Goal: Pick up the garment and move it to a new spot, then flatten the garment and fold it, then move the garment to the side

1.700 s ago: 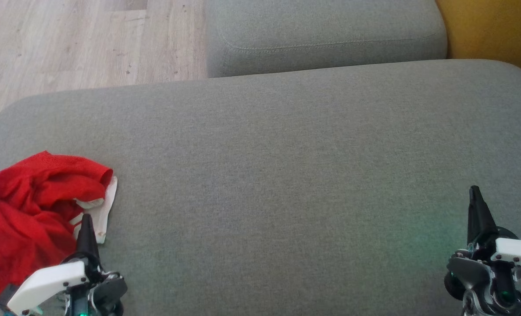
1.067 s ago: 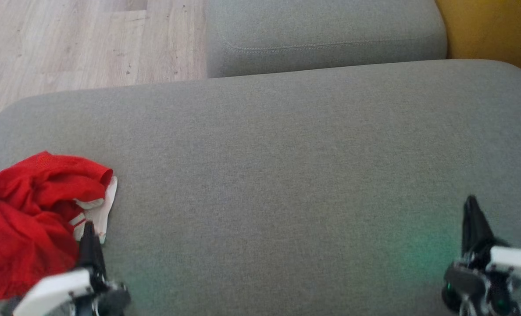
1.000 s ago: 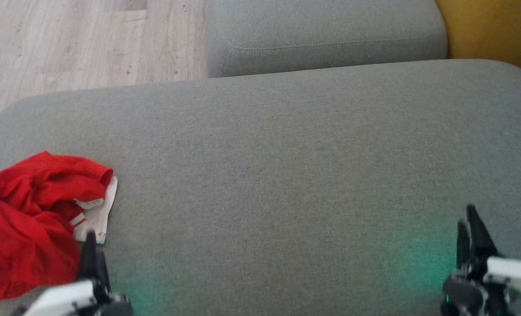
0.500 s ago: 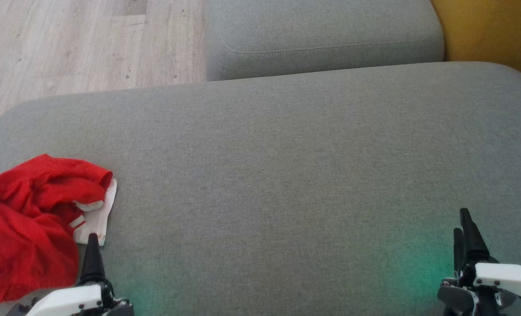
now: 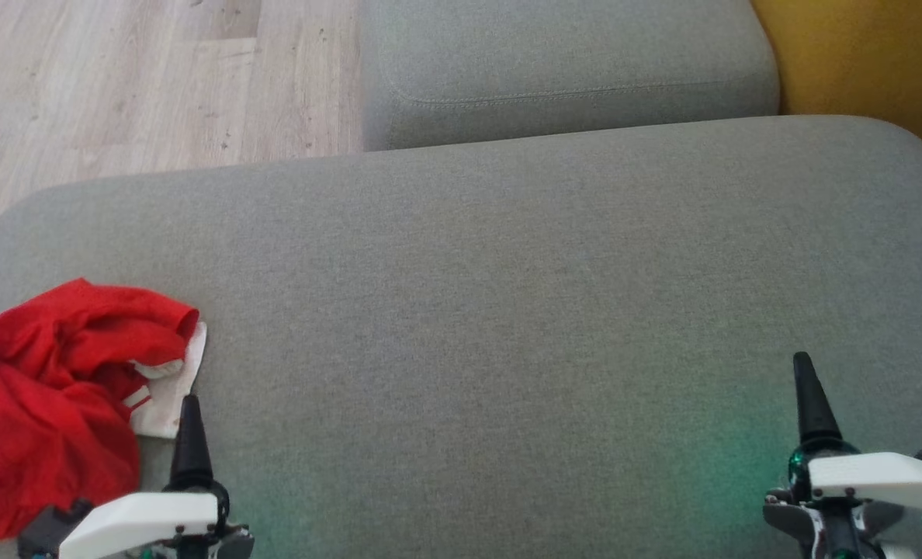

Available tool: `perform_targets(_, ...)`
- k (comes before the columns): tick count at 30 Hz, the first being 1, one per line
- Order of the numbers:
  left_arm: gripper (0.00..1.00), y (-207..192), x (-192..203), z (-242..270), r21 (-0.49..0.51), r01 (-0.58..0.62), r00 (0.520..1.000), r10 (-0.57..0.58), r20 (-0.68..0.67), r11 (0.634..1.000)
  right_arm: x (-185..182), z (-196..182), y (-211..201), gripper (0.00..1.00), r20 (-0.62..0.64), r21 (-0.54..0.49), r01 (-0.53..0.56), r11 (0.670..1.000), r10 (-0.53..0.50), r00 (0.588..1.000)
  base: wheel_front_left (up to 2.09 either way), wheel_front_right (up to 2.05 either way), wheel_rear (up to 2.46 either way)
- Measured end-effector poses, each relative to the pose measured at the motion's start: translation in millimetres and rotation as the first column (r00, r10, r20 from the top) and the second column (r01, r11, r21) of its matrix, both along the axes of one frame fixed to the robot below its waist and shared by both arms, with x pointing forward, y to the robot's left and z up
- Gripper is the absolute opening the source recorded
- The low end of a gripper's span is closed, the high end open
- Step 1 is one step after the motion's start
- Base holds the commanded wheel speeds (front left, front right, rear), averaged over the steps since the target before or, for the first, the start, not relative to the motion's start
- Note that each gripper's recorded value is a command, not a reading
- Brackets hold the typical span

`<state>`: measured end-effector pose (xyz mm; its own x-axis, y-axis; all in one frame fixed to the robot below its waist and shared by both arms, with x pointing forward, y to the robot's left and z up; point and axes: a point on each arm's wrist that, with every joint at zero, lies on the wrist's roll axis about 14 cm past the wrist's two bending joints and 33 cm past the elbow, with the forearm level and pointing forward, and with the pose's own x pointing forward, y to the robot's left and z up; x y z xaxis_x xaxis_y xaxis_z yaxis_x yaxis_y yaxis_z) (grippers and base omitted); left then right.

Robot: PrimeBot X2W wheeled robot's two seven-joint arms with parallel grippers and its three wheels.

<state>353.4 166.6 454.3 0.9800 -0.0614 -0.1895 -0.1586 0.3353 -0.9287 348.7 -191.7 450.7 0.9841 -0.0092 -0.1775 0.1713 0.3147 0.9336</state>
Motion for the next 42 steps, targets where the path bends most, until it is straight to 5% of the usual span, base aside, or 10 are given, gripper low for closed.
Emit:
perform_targets(25,1.00,-21,-2,17,0.350,0.075,0.994,-0.097,0.045,0.934,-6,18,20,1.00,0.055,-0.322,-0.080,0.943,0.103,0.993,0.00,0.00,0.00)
perform_targets(42,1.00,-31,-6,27,0.590,0.080,0.985,-0.155,0.077,0.803,-11,31,33,1.00,0.095,-0.544,-0.096,0.833,0.175,0.980,0.00,0.00,0.00)
